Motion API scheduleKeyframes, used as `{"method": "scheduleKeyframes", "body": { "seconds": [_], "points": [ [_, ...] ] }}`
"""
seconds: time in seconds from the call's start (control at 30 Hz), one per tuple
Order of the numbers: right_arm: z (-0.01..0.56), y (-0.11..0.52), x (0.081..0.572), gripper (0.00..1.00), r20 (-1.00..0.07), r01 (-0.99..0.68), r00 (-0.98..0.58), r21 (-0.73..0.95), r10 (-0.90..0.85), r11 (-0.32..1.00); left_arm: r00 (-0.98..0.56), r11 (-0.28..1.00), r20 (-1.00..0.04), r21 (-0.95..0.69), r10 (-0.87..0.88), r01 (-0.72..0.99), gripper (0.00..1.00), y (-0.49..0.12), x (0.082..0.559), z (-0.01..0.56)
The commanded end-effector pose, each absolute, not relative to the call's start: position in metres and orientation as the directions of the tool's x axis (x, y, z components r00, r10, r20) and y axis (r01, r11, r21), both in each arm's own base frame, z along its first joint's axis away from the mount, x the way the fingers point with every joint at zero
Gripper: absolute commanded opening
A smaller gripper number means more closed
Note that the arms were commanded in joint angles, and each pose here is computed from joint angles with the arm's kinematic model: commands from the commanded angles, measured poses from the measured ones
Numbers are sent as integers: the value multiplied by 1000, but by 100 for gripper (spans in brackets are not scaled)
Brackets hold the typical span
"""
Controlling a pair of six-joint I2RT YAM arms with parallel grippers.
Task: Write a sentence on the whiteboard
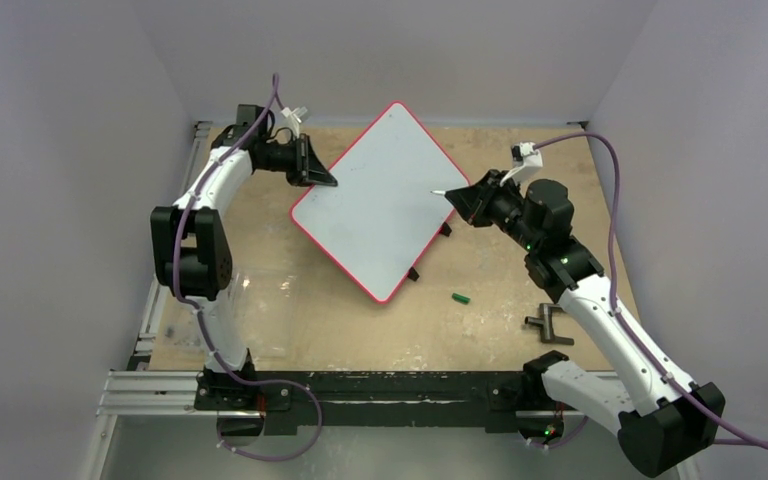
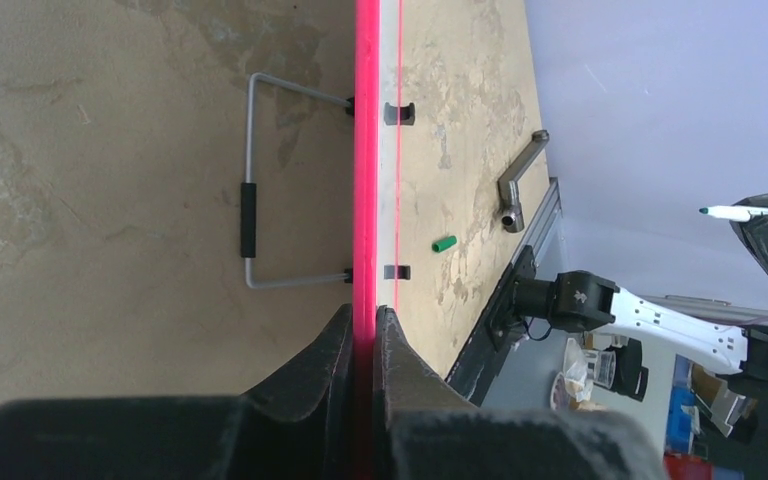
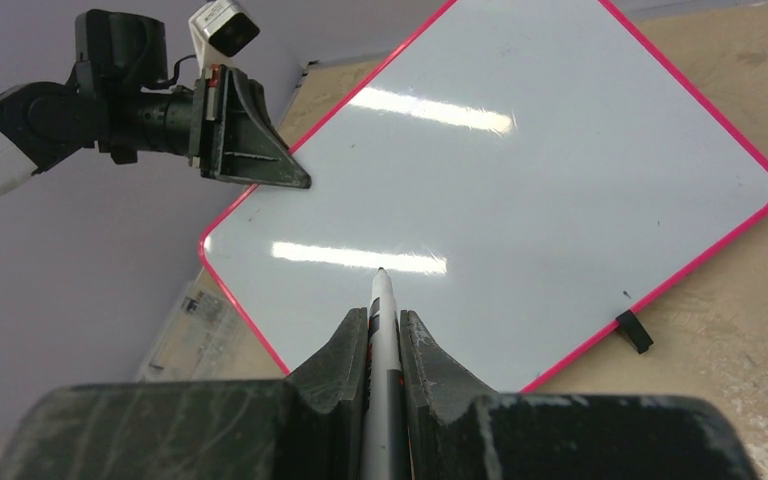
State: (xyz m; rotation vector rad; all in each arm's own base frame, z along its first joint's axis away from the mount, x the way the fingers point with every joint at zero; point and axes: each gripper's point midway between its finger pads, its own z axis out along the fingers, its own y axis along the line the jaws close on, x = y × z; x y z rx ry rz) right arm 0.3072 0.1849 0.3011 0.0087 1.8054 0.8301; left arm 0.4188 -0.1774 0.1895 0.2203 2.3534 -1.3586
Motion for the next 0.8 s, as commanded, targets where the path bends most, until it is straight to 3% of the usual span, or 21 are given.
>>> {"method": "scheduleKeyframes", "body": {
  "seconds": [0.0,0.27,0.5,0.77],
  "points": [
    [305,192,304,0,-849,-441,-386,514,362,736,-871,519,-490,-755,-38,402,0,-179,430,201],
    [293,219,293,0,-873,-598,-407,478,269,644,-852,519,-523,-730,-5,445,0,-185,430,207],
    [287,249,287,0,-871,-727,-406,491,276,480,-834,534,-551,-702,12,472,0,-185,428,210],
    [289,292,301,0,-904,-791,-325,422,279,443,-817,556,-576,-673,17,487,0,-185,427,213]
  ]
}}
